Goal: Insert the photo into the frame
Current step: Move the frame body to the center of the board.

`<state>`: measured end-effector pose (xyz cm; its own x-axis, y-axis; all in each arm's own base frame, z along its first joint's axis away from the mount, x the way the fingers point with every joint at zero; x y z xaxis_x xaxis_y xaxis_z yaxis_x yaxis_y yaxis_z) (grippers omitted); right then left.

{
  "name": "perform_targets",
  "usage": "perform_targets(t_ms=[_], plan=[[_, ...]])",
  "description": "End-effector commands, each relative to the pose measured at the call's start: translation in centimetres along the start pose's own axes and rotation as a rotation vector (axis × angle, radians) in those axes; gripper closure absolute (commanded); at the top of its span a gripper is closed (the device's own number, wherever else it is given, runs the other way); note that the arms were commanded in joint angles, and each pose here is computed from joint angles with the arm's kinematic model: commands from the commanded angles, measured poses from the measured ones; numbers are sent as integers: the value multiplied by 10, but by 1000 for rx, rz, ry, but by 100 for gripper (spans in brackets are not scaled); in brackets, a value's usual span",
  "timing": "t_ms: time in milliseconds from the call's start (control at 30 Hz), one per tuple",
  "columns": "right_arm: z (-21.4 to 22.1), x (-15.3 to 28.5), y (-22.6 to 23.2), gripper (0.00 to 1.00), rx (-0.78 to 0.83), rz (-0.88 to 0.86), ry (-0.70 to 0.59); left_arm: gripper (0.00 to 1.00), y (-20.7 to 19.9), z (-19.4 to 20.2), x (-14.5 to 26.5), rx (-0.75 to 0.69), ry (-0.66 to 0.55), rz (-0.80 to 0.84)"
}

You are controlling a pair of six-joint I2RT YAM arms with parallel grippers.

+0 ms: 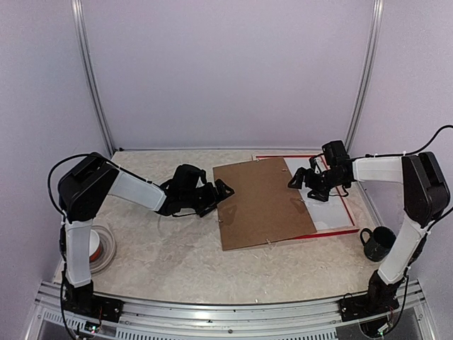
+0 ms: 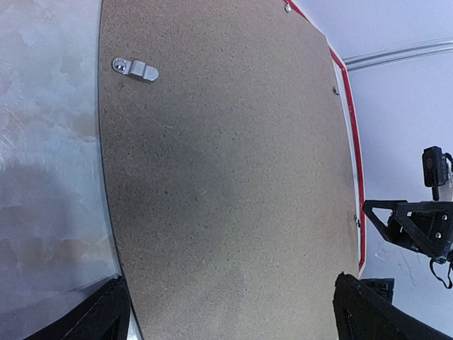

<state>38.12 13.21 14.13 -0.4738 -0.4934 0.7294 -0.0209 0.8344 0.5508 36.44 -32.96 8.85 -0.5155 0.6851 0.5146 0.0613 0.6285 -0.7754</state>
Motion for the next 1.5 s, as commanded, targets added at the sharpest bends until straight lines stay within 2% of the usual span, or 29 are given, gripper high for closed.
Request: perform_targets(t_ms=[0, 267, 700, 933, 1033, 1200, 1333, 1467], plan=[[0, -2, 6, 1, 44, 27, 9, 1, 34, 31, 0, 50, 140, -149], [5, -9, 19, 1, 87, 2, 34, 1, 30, 28, -2, 50, 141, -139], [18, -24, 13, 1, 83, 3, 85, 1, 31, 25, 0, 55, 134, -137], [21, -5, 26, 1, 105, -28, 62, 1, 27, 23, 0, 58, 133, -120], [7, 12, 24, 1, 92, 8, -2, 1, 26, 20, 1, 58, 121, -112], [-33, 36, -11, 1, -22, 175, -102, 1, 26, 14, 3, 62, 107, -104], [-57, 35, -44, 1, -103, 331, -124, 1, 26, 11, 5, 65, 102, -102], [-76, 33, -74, 1, -185, 407, -162, 1, 26, 7, 7, 65, 92, -96]])
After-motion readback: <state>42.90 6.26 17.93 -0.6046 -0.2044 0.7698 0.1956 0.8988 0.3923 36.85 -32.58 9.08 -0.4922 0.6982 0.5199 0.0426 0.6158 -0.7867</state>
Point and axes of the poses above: each gripper's point midway between its finger pads, its own x axis back along the fingers, its own y axis along the line the jaws close on, z = x × y, the point moved 7 cm from there along x, back along the fingers
